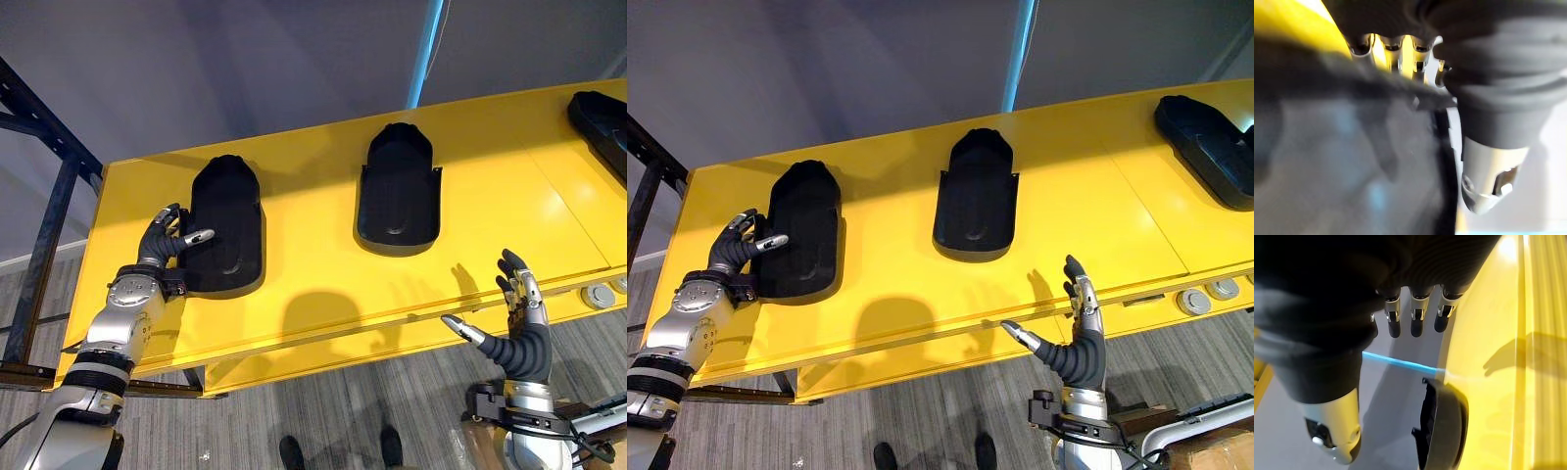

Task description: Walk over and take plastic housings, then place them on the shelf

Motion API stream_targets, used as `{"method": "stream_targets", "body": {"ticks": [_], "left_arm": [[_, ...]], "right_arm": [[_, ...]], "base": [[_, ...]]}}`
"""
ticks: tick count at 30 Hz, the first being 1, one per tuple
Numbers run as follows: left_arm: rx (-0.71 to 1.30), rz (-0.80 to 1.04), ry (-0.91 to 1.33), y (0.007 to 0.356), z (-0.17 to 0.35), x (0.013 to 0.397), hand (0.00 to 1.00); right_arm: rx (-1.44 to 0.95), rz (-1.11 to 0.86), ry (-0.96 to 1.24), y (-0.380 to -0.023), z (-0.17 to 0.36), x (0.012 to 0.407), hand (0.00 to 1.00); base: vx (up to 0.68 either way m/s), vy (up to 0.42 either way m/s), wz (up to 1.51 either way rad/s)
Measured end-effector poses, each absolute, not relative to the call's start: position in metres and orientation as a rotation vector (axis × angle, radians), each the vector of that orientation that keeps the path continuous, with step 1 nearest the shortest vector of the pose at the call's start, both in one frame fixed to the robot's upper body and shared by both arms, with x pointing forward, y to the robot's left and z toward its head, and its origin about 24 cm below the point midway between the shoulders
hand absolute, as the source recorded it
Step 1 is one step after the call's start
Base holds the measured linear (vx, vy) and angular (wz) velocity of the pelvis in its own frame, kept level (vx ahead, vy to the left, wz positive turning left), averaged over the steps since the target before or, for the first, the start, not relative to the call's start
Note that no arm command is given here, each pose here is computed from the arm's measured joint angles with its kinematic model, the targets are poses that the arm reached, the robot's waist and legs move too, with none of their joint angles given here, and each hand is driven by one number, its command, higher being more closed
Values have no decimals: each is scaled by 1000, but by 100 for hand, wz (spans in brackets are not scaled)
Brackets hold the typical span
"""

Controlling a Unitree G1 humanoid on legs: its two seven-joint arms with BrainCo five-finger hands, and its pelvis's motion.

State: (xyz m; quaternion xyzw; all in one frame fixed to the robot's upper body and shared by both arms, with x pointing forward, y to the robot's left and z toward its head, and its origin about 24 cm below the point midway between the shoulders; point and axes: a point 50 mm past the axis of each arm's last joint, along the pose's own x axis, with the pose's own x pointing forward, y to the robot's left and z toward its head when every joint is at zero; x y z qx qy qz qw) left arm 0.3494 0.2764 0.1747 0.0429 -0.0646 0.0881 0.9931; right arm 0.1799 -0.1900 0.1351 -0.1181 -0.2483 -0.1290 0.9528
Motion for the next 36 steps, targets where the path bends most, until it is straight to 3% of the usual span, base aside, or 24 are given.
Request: {"method": "stream_targets", "body": {"ticks": [9,14,17,20,23,28,29,36], "left_arm": [[88,205,-213,272,195,350,0],[193,360,-286,297,217,347,0],[239,547,-404,303,234,334,0],[267,630,-559,286,232,301,0],[233,611,-625,249,196,253,0],[128,502,-533,198,150,205,0],[105,454,-528,187,146,197,100],[66,311,-370,161,109,182,100]], "right_arm": [[-233,-200,-462,-183,126,183,0],[-233,-150,-436,-178,121,185,0],[-238,-136,-421,-178,118,185,0],[-241,-139,-404,-179,114,184,0],[-241,-160,-391,-183,111,184,0],[-208,-101,-377,-171,105,190,0],[-193,-74,-386,-165,105,191,0],[-128,90,-425,-131,106,190,0]], "base": [[-29,9,7],[-23,11,6],[-27,11,10],[-30,9,10],[-5,5,3],[-31,9,4],[-38,9,3],[-13,3,5]]}}
